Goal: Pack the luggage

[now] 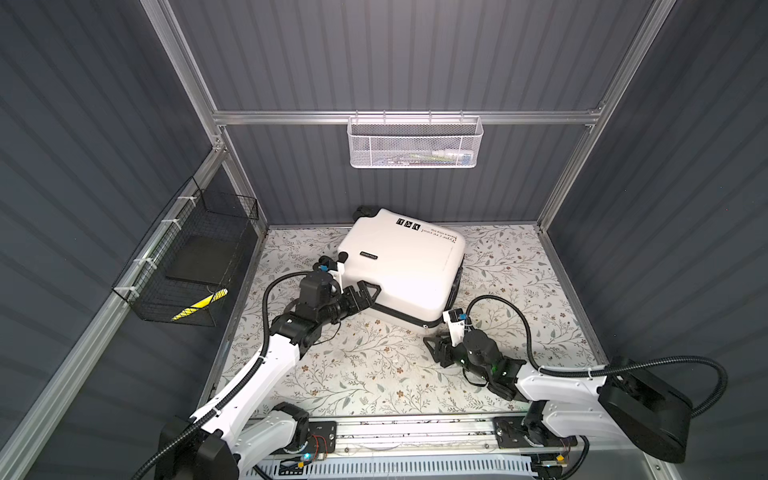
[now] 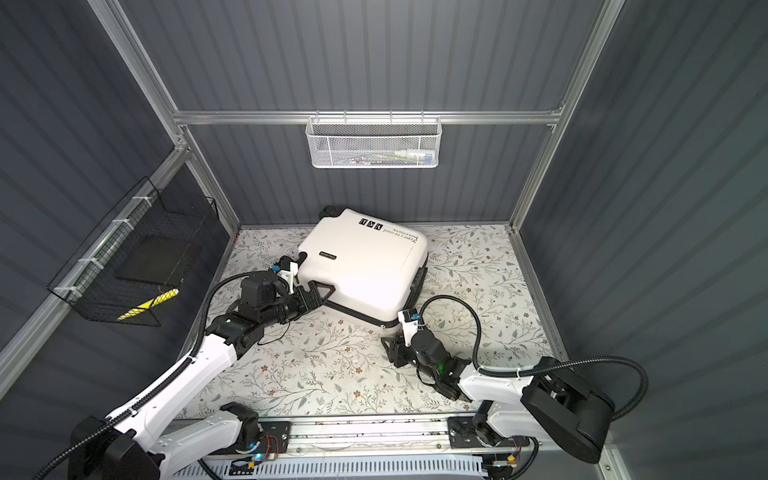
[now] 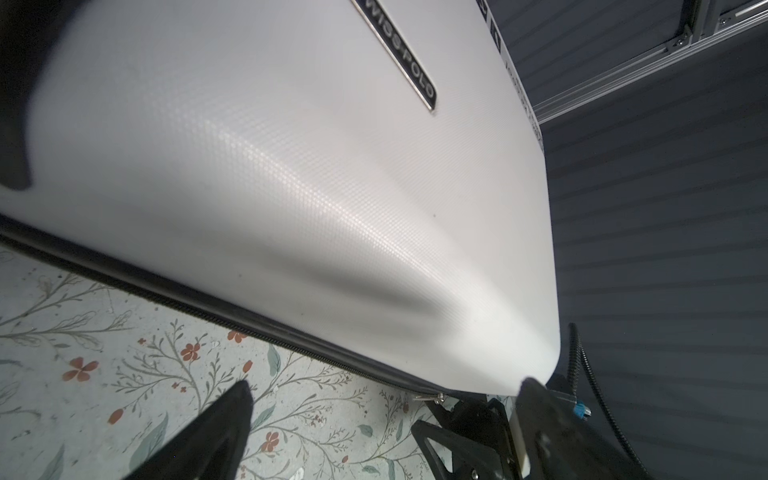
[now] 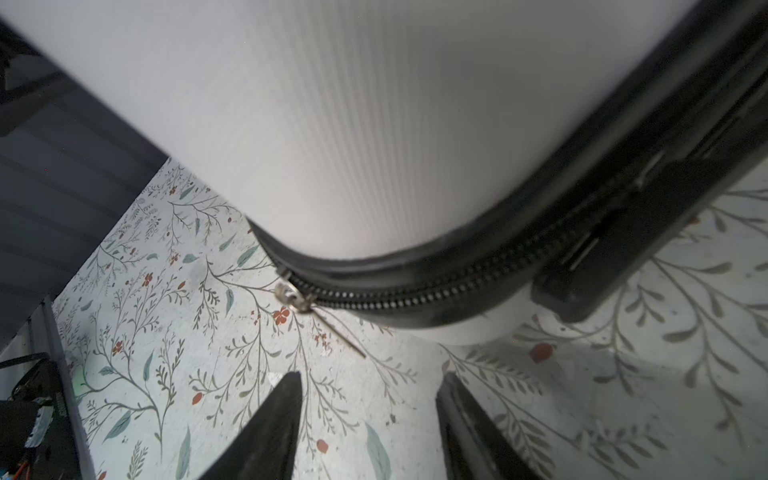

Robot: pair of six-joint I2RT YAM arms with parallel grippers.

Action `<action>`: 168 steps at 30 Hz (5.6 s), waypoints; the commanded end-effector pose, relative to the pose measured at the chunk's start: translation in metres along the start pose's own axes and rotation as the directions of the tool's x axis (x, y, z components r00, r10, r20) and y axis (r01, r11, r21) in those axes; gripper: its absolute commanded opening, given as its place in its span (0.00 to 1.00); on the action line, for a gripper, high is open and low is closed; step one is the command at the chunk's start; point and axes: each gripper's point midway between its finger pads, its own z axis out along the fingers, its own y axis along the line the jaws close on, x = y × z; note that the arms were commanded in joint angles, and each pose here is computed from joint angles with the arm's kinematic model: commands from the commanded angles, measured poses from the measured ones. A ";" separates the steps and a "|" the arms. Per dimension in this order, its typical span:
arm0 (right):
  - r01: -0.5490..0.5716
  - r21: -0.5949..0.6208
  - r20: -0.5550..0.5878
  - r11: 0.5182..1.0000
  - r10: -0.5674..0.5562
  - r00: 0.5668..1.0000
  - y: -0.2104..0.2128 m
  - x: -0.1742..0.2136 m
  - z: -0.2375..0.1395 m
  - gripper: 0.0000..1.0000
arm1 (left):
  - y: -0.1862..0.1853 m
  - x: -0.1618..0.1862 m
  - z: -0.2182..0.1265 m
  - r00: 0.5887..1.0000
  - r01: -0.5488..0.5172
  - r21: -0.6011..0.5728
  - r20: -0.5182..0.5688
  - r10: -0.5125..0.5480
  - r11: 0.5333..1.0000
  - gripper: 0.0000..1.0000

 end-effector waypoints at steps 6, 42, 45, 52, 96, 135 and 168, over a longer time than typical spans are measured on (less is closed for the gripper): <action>0.007 -0.028 0.077 1.000 -0.005 0.997 0.015 -0.027 0.007 0.45 | -0.001 0.000 0.004 1.000 0.006 0.016 0.006 -0.006 1.000 1.00; -0.182 0.169 0.115 0.969 0.164 0.980 -0.032 -0.014 -0.010 0.00 | -0.007 0.008 0.025 0.998 0.011 -0.110 0.057 -0.005 0.994 1.00; -0.190 0.241 0.131 0.952 0.162 0.978 -0.046 -0.014 -0.018 0.00 | -0.002 0.009 0.030 0.999 0.009 -0.132 0.054 -0.002 0.991 1.00; -0.218 0.286 0.140 0.933 0.184 0.973 -0.063 -0.016 -0.026 0.00 | 0.004 0.010 0.039 0.999 -0.001 -0.155 0.043 0.007 0.988 1.00; -0.712 0.060 0.037 0.700 0.711 0.702 -0.183 -0.147 -0.001 0.67 | -0.027 0.051 -0.001 0.980 -0.200 0.034 0.014 0.199 0.979 1.00; -0.769 0.168 -0.062 0.617 0.785 0.616 -0.179 -0.080 0.054 0.30 | -0.035 0.004 -0.007 0.965 -0.204 -0.092 0.146 0.216 0.975 1.00; -0.579 0.068 0.092 0.812 0.573 0.814 -0.115 -0.216 -0.073 0.95 | 0.047 -0.062 -0.058 0.960 0.011 -0.277 0.271 0.067 0.961 1.00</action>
